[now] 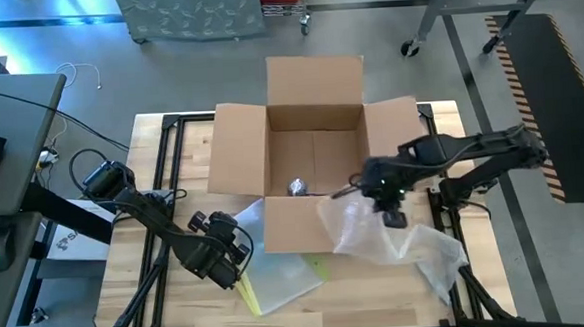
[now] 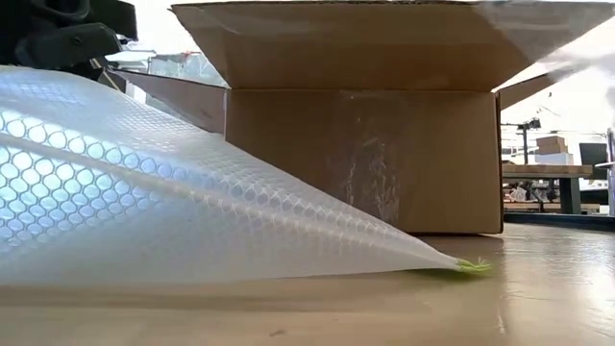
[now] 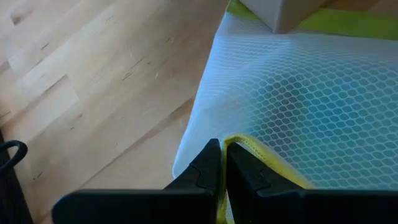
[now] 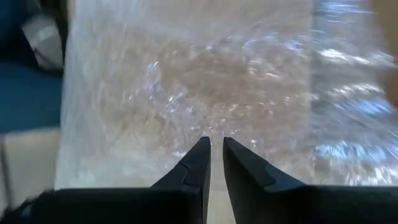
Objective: Unpack boxes
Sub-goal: Remove the bubble wrap from the cardboard box
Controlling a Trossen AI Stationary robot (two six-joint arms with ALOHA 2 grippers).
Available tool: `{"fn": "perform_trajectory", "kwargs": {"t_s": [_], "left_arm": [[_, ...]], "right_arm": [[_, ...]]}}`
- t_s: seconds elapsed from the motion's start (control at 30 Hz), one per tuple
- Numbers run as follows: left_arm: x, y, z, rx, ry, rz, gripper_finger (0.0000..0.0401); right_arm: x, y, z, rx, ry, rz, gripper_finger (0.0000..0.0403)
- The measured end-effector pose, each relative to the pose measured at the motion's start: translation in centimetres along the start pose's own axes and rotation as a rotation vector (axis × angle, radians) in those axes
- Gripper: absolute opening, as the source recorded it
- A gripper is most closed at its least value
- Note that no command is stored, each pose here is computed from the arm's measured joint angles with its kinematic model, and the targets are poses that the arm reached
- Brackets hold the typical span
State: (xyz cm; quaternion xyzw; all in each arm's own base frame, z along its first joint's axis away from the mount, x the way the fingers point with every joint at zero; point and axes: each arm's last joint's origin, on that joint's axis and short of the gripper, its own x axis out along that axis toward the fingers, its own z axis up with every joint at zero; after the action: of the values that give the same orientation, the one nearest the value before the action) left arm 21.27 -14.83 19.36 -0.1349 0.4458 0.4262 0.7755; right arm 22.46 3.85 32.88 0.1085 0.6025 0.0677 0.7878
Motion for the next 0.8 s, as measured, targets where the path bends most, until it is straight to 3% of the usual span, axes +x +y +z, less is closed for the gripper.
{"fn": "perform_trajectory", "kwargs": {"t_s": [0.23, 0.43, 0.53, 0.67, 0.8], "left_arm": [[0.0, 0.0, 0.0, 0.008, -0.003, 0.003, 0.0], [-0.1, 0.1, -0.1, 0.036, 0.011, 0.011, 0.0], [-0.3, 0.3, -0.7, 0.061, 0.086, 0.015, 0.0], [-1.6, 0.4, -2.8, 0.038, 0.179, -0.007, 0.0], [-3.5, 1.0, -5.7, -0.079, 0.181, -0.047, 0.0]], "right_arm": [[0.2, 2.3, -3.2, 0.105, 0.271, -0.013, 0.0023], [2.3, 4.1, -5.5, 0.087, 0.422, -0.016, 0.0023], [3.1, 4.4, -6.4, 0.122, 0.458, -0.08, 0.0023], [1.7, 5.3, -5.6, 0.101, 0.306, -0.159, 0.0023], [-0.4, 6.6, -3.3, -0.009, -0.04, -0.228, 0.0023]]}}
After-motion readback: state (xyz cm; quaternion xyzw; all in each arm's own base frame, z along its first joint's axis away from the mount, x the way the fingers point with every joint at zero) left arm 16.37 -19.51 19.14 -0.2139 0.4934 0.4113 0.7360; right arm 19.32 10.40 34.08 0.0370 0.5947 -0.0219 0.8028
